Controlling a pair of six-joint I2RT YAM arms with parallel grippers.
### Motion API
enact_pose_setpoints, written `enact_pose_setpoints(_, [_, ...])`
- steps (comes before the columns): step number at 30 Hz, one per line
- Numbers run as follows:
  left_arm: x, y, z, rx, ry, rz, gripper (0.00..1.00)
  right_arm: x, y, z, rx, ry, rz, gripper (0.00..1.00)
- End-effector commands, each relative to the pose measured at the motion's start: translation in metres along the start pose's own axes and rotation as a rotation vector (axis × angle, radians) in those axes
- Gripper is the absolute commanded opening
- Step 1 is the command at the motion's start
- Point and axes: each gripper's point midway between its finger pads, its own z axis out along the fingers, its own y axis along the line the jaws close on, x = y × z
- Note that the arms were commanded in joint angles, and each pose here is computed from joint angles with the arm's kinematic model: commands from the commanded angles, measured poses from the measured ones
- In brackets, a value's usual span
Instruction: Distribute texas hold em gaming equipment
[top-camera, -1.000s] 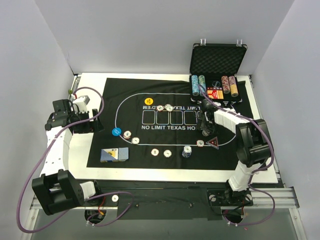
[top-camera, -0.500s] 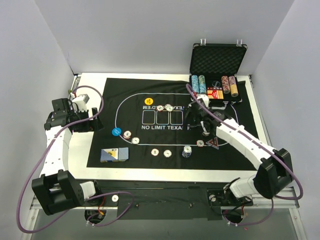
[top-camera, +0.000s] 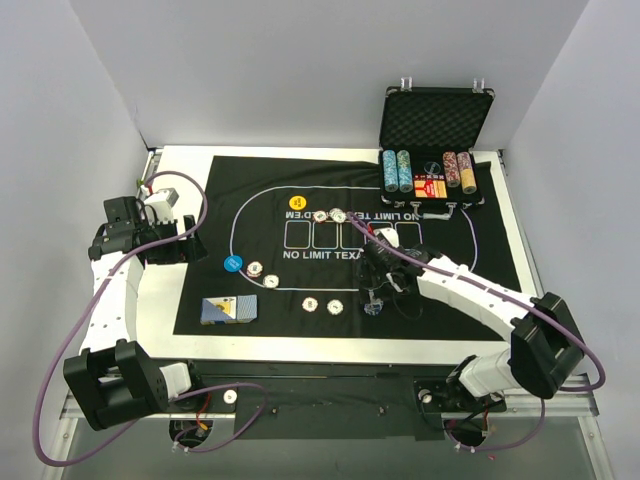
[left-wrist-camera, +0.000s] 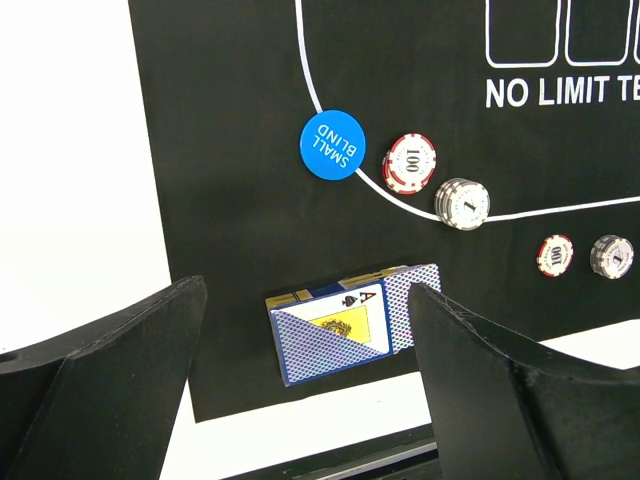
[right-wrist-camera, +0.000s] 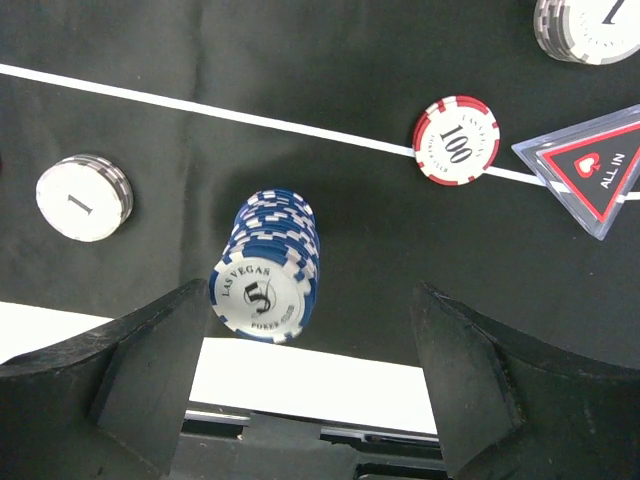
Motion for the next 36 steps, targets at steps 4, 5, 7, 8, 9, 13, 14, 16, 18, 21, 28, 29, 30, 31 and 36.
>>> enact_pose_setpoints(4, [-0.011,-0.002,-0.004,0.014,-0.042,0.014,0.93,0.009,0.005,0.007,0.004,0.034,-0.009,0.76])
enact_pose_setpoints(5, [-0.011,-0.002,-0.004,0.014,-0.042,0.014,0.93,0.009,0.008,0.007,-0.006,0.031,-0.013,0.75])
enact_pose_setpoints(7, [-0.011,-0.002,-0.003,0.015,-0.039,0.014,0.93,0.007,0.013,0.005,-0.023,0.015,-0.015,0.75])
enact_pose_setpoints(8, [-0.011,-0.002,-0.003,0.015,-0.041,0.014,0.93,0.004,0.014,0.004,-0.022,0.008,-0.013,0.75])
enact_pose_setpoints(9, [-0.011,-0.002,-0.003,0.014,-0.041,0.013,0.93,0.005,0.015,0.003,-0.025,0.006,-0.015,0.75])
enact_pose_setpoints(13, [-0.010,-0.001,-0.002,0.014,-0.037,0.010,0.93,0.006,0.016,0.003,-0.029,0.010,-0.017,0.73])
enact_pose_setpoints(14, [-0.011,-0.002,-0.002,0.015,-0.039,0.012,0.93,0.008,0.016,0.005,-0.024,0.017,-0.018,0.73])
enact_pose_setpoints(16, [-0.010,-0.002,-0.002,0.016,-0.038,0.010,0.93,0.010,0.015,0.007,-0.019,0.026,-0.020,0.71])
enact_pose_setpoints(18, [-0.010,-0.002,-0.002,0.016,-0.039,0.012,0.93,0.013,0.015,0.010,-0.013,0.033,-0.023,0.68])
enact_pose_setpoints(21, [-0.010,-0.002,-0.003,0.015,-0.041,0.011,0.93,0.015,0.014,0.014,-0.009,0.043,-0.025,0.66])
enact_pose_setpoints(28, [-0.011,-0.001,-0.004,0.011,-0.042,0.017,0.93,0.017,0.018,0.021,-0.015,0.053,-0.027,0.59])
enact_pose_setpoints(29, [-0.011,-0.002,-0.004,0.011,-0.042,0.015,0.93,0.017,0.017,0.021,-0.015,0.054,-0.027,0.58])
enact_pose_setpoints(30, [-0.011,-0.002,-0.004,0.012,-0.042,0.017,0.93,0.017,0.018,0.020,-0.017,0.051,-0.023,0.57])
enact_pose_setpoints(31, [-0.010,-0.002,-0.004,0.012,-0.041,0.016,0.93,0.017,0.017,0.020,-0.017,0.050,-0.024,0.56])
enact_pose_setpoints(36, [-0.008,-0.001,-0.002,0.014,-0.036,0.015,0.93,0.015,0.016,0.017,-0.016,0.040,-0.022,0.52])
